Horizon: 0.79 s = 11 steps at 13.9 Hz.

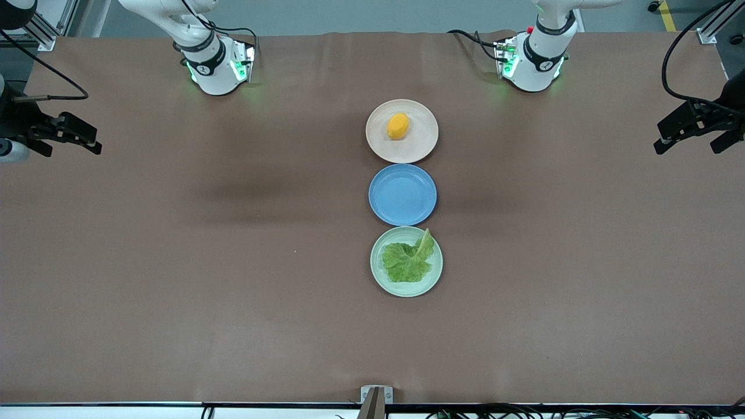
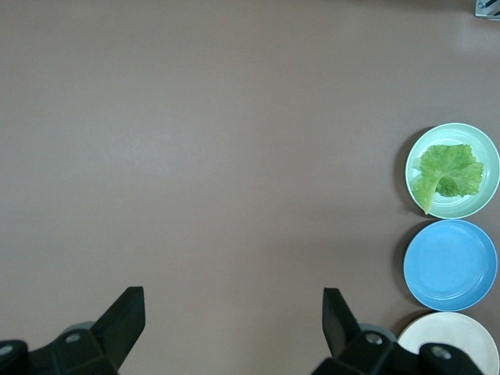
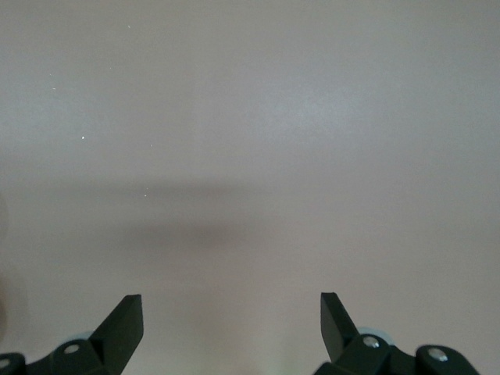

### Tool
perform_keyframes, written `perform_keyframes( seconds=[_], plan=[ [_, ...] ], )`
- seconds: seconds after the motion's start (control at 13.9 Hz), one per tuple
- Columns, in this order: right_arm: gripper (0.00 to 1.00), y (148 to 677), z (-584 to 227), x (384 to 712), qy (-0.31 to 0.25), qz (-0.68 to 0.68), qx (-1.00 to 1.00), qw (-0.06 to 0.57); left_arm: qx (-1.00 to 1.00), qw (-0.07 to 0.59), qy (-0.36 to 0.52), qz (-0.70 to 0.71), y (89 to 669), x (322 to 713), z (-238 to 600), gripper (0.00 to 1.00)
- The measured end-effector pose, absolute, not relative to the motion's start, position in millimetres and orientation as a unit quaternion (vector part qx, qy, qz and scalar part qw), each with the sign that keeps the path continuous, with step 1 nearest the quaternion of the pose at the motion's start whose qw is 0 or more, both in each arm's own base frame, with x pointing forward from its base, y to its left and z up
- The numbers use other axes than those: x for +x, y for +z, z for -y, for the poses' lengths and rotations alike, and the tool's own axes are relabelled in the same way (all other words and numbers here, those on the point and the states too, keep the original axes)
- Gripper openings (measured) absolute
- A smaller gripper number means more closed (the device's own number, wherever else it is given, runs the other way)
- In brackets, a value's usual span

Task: Pick lemon and lettuce from plates

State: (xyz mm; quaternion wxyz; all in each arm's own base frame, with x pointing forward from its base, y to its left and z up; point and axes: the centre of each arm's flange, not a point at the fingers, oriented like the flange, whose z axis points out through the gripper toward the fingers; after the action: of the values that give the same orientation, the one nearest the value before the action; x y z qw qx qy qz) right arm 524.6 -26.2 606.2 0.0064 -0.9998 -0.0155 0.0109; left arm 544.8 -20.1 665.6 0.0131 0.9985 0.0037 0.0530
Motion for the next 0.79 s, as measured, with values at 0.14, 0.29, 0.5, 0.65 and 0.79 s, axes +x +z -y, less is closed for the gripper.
perform_keyframes(
  seconds=[0.14, 0.29, 0.5, 0.65, 0.79],
  plan=[
    [1.00, 606.5, 26.2, 524.7, 0.011, 0.016, -1.000, 0.006, 0.999, 0.034, 0.041, -0.001, 654.6, 550.0, 27.5, 1.00],
    [1.00, 606.8, 26.2, 524.7, 0.010, 0.016, -1.000, 0.006, 0.997, 0.074, 0.014, 0.001, 627.9, 563.5, 42.3, 1.00],
    [1.00, 607.2, 26.1, 524.8, 0.010, 0.016, -1.000, 0.006, 0.995, 0.092, -0.021, -0.010, 572.3, 592.1, 82.4, 1.00],
    [1.00, 607.4, 26.0, 524.8, 0.010, 0.016, -1.000, 0.006, 0.995, 0.088, -0.031, -0.031, 531.7, 608.6, 130.9, 1.00],
    [1.00, 607.5, 25.9, 524.8, 0.010, 0.016, -1.000, 0.006, 0.995, 0.066, -0.034, -0.064, 489.4, 616.8, 186.8, 1.00]
  ],
)
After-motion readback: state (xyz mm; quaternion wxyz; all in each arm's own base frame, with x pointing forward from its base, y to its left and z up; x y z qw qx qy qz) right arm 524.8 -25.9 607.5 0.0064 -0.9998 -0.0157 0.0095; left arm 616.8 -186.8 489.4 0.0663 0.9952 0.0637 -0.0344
